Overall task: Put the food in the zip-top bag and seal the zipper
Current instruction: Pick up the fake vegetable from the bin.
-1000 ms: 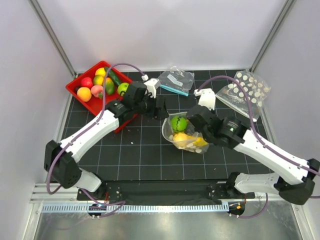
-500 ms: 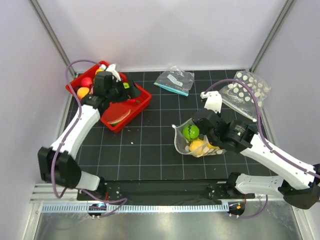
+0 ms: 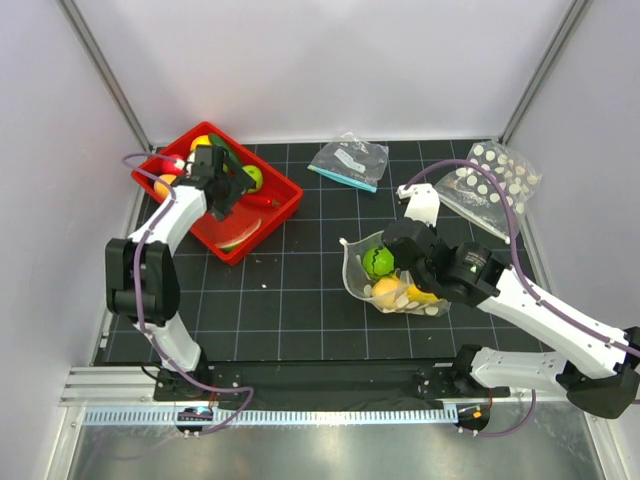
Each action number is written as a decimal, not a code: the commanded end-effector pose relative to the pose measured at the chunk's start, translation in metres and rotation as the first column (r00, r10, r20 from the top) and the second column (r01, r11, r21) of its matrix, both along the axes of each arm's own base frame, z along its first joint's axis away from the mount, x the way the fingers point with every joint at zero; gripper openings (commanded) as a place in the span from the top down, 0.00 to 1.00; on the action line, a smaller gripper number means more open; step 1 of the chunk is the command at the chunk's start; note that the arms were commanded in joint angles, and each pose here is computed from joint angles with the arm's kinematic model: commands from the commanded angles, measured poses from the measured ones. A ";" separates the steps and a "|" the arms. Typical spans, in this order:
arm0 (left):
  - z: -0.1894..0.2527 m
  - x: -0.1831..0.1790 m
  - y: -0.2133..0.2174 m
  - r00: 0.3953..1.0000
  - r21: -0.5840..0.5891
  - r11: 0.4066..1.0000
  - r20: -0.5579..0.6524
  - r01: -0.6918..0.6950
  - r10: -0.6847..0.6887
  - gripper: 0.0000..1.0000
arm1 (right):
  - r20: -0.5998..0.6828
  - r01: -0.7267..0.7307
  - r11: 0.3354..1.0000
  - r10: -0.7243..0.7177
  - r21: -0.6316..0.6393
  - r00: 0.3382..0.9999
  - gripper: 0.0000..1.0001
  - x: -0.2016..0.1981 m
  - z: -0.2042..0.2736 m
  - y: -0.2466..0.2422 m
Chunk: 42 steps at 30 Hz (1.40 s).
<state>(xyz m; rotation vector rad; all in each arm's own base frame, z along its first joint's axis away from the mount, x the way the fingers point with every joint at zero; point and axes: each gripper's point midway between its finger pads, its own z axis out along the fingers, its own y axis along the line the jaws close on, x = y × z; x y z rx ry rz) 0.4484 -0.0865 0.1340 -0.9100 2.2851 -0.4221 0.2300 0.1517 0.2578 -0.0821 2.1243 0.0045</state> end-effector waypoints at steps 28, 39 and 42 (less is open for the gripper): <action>-0.119 0.059 0.015 0.882 0.150 0.914 -0.245 -0.376 0.403 0.23 | 0.094 -0.036 0.993 0.026 0.114 0.995 0.99 -0.005 0.024 -0.004; -0.057 0.040 0.029 0.880 0.103 0.884 -0.097 -0.455 0.464 1.00 | 0.089 -0.045 0.993 0.034 0.113 0.995 0.99 -0.004 0.019 0.000; -0.030 0.022 0.026 0.880 0.044 0.881 -0.035 -0.472 0.473 1.00 | 0.090 -0.046 0.992 0.036 0.114 0.995 0.99 -0.003 0.018 0.001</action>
